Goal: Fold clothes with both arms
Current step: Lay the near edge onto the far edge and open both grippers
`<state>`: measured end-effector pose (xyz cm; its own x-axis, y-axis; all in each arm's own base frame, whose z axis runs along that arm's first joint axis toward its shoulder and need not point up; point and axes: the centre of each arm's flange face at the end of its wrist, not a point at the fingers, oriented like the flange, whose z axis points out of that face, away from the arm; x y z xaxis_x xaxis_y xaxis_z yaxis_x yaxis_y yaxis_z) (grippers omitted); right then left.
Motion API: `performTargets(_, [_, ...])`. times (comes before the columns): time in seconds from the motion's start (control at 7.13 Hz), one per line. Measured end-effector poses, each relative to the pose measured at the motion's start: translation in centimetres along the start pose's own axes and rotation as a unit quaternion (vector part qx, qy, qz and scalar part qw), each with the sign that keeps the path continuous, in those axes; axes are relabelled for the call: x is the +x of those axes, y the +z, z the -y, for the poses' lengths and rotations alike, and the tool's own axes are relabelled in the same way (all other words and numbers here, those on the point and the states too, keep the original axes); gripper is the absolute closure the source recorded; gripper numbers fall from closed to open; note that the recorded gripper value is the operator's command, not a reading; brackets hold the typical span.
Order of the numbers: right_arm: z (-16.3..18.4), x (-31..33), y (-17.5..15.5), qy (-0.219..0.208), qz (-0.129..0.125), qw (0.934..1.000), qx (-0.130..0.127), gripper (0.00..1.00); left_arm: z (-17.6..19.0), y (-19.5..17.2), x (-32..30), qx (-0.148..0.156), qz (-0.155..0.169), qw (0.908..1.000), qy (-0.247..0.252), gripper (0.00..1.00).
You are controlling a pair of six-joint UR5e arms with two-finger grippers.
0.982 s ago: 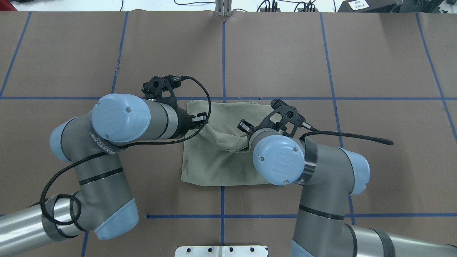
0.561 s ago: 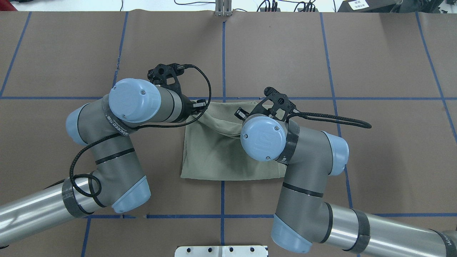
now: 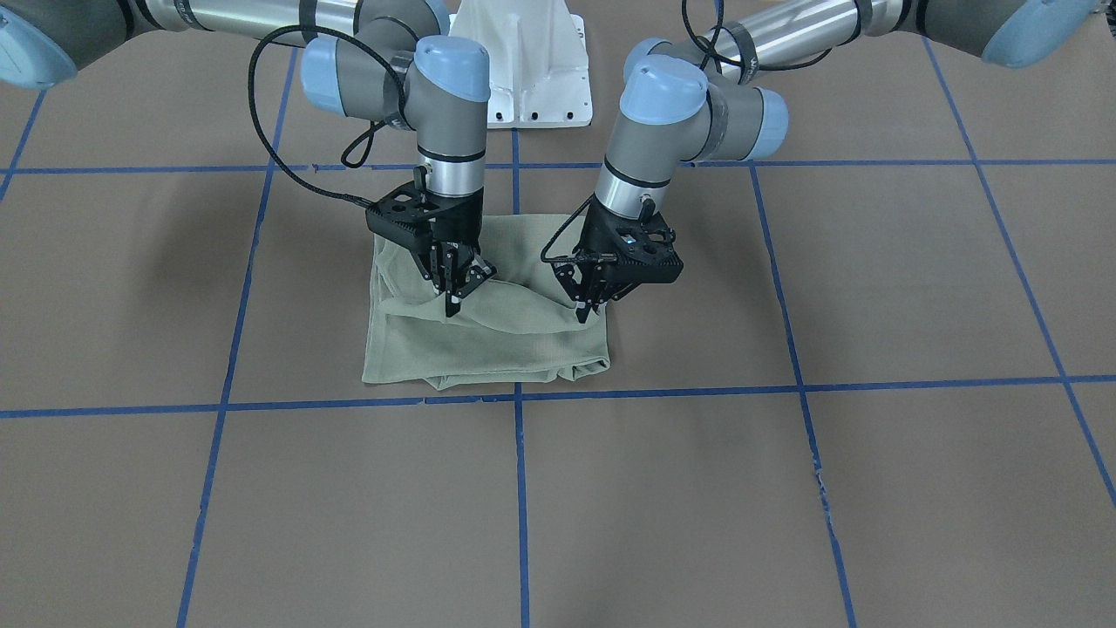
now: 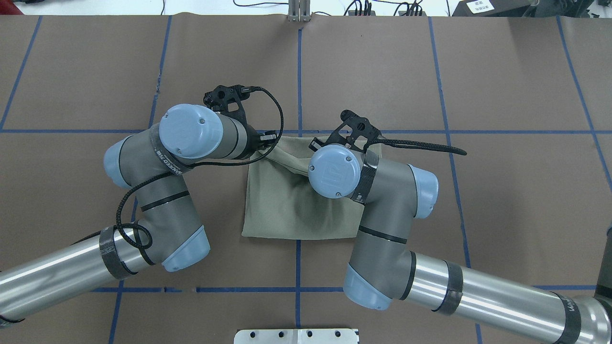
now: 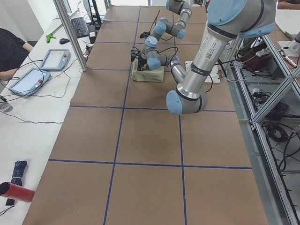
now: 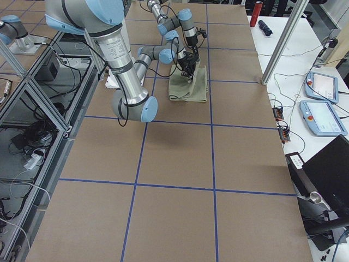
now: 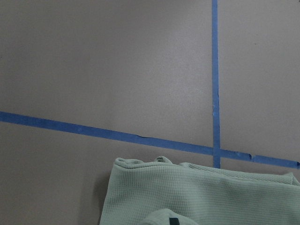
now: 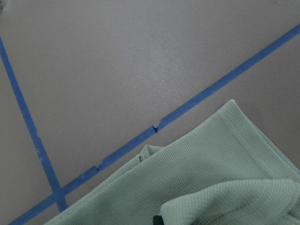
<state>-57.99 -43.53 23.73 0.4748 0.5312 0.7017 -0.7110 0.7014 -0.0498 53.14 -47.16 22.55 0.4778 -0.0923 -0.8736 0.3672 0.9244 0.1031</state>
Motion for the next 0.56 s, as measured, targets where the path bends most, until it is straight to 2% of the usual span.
performTargets(0.14, [0.8, -0.1, 0.6, -0.017, -0.001, 0.9999, 0.000, 0.00, 0.1, 0.0, -0.1, 0.001, -0.002, 0.9999, 0.011, 0.00])
performTargets(0.28, [2.3, -0.4, 0.5, -0.032, -0.002, 0.9994, -0.010, 0.00, 0.8, -0.4, -0.4, 0.005, -0.002, 0.9993, 0.036, 0.00])
performTargets(0.56, [4.8, -0.8, -1.5, -0.058, 0.011, 0.9975, -0.040, 0.00, 4.9, -2.2, -2.9, 0.000, -0.004, 0.9950, 0.100, 0.00])
